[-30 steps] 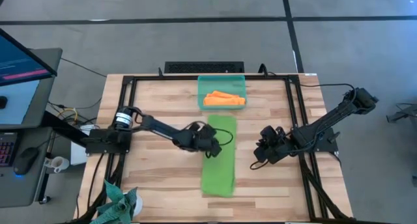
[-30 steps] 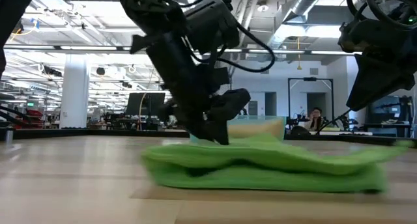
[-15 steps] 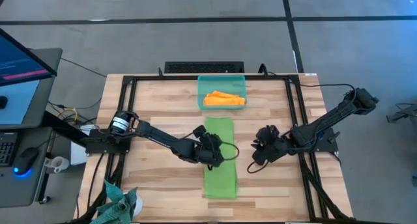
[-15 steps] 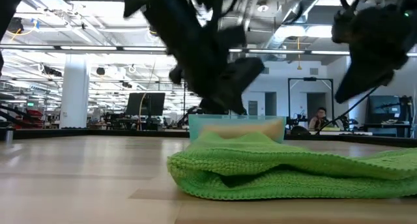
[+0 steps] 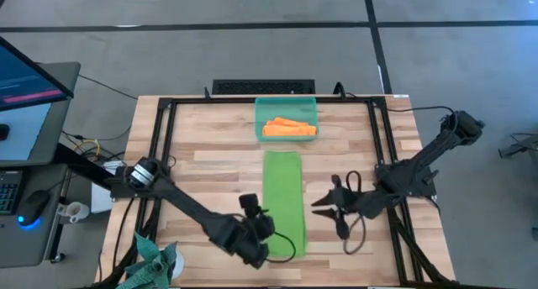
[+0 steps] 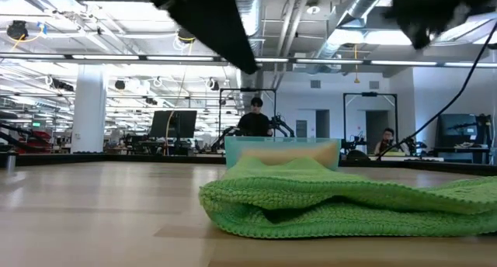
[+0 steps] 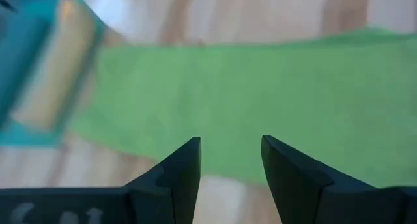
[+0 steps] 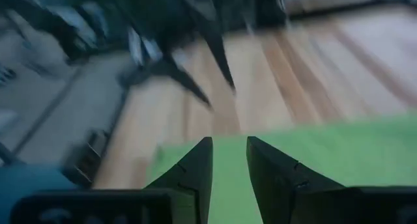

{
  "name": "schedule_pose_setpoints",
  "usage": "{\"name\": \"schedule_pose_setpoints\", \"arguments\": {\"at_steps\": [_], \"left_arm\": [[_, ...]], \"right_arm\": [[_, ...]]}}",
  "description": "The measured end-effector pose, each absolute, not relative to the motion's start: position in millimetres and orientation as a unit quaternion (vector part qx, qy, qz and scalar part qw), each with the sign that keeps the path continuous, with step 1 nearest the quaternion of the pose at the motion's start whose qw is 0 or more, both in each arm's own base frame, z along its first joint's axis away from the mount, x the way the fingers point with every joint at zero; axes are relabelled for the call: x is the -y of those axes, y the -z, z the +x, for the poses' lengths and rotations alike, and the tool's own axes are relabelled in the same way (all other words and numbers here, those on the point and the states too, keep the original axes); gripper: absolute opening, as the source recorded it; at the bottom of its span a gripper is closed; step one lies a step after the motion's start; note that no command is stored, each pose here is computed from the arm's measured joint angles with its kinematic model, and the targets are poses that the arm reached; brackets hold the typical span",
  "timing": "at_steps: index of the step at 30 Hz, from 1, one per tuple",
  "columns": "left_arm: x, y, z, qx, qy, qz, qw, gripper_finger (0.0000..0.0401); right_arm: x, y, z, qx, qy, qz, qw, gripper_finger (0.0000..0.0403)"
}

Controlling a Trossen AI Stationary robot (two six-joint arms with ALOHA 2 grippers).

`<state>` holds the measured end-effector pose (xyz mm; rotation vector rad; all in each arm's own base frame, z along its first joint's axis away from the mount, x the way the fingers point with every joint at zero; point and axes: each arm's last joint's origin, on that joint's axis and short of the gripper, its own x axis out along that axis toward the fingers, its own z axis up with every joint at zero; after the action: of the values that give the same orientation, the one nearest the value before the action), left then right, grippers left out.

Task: Roll microfiber towels into tight, uniform cylinder then place into a basket
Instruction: Fold the green microfiber towel

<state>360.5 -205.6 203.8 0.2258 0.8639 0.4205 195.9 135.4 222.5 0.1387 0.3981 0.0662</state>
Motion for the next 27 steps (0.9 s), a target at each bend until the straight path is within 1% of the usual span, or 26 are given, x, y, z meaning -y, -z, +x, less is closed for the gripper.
{"name": "schedule_pose_setpoints", "arguments": {"at_steps": [3,7,12,15,18,22,24,25,27], "left_arm": [[207,-184,352,-0.437,-0.199,0.066,0.875,0.0155],[203,-162,347,-0.431,-0.202,0.038,0.879,0.0155],[198,-152,353,-0.424,-0.172,0.007,0.889,0.0155],[200,-152,359,-0.410,-0.140,-0.012,0.901,0.0155],[209,-156,368,-0.375,-0.073,-0.037,0.923,0.0155],[224,-173,382,-0.300,0.098,-0.072,0.946,0.0155],[227,-182,387,-0.265,0.179,-0.080,0.944,0.0155],[226,-187,388,-0.259,0.206,-0.083,0.940,0.0155],[221,-198,386,-0.256,0.234,-0.083,0.934,0.0155]], "right_arm": [[-145,-235,195,-0.137,-0.065,0.053,0.987,0.0118],[-156,-246,190,-0.085,-0.100,0.031,0.991,0.0118],[-163,-258,189,-0.065,-0.112,0.009,0.992,0.0118],[-167,-269,189,-0.066,-0.111,-0.001,0.992,0.0118],[-170,-274,188,-0.077,-0.118,-0.011,0.990,0.0118],[-172,-273,186,-0.082,-0.111,-0.015,0.990,0.0118],[-171,-274,186,-0.081,-0.107,-0.008,0.991,0.0118],[-171,-274,187,-0.081,-0.107,-0.007,0.991,0.0118],[-171,-275,187,-0.077,-0.107,-0.004,0.991,0.0118]]}}
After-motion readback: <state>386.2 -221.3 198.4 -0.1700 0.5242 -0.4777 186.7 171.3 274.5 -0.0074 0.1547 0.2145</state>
